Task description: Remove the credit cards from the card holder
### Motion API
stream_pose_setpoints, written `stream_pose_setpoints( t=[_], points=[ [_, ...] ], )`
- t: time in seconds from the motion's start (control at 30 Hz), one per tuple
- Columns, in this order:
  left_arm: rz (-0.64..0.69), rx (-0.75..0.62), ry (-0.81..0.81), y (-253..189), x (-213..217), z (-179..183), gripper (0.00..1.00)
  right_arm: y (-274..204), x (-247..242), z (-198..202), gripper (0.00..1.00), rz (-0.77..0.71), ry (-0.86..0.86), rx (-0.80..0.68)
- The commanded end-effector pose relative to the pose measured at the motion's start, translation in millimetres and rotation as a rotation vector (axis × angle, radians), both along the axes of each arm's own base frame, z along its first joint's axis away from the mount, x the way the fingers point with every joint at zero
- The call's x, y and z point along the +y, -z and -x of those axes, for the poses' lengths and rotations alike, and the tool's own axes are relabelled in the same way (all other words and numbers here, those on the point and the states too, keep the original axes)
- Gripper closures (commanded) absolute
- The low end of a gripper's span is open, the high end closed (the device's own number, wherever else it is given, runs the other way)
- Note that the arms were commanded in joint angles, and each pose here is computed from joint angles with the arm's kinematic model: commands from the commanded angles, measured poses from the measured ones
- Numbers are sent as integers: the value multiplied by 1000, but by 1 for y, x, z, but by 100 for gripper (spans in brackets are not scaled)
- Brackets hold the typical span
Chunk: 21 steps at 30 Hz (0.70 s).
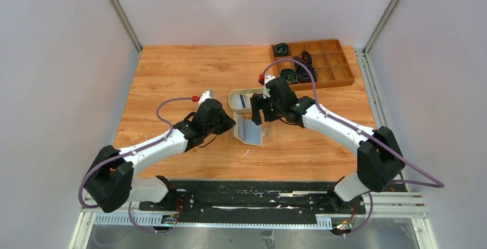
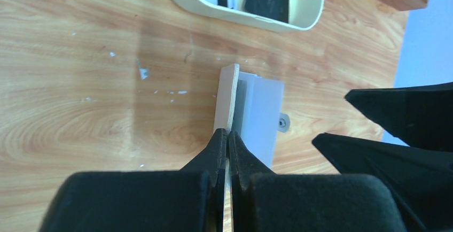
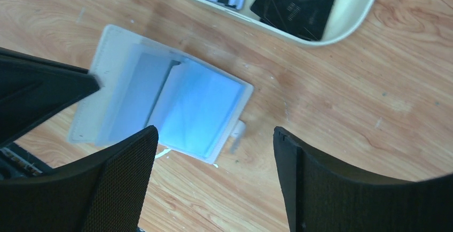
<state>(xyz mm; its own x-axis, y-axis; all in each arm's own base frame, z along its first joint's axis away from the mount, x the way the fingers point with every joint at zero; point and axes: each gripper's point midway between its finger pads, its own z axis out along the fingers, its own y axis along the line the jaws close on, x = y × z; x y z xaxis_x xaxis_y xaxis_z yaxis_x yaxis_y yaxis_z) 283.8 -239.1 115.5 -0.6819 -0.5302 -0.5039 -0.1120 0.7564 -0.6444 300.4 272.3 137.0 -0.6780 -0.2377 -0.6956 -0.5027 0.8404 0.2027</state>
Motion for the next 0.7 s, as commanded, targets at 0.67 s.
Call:
stream_pose_setpoints(
  t=[0.67],
  points=[
    [-179,76,1,55,22,6,100,9,58,40,19,-378,-181,169]
  ],
)
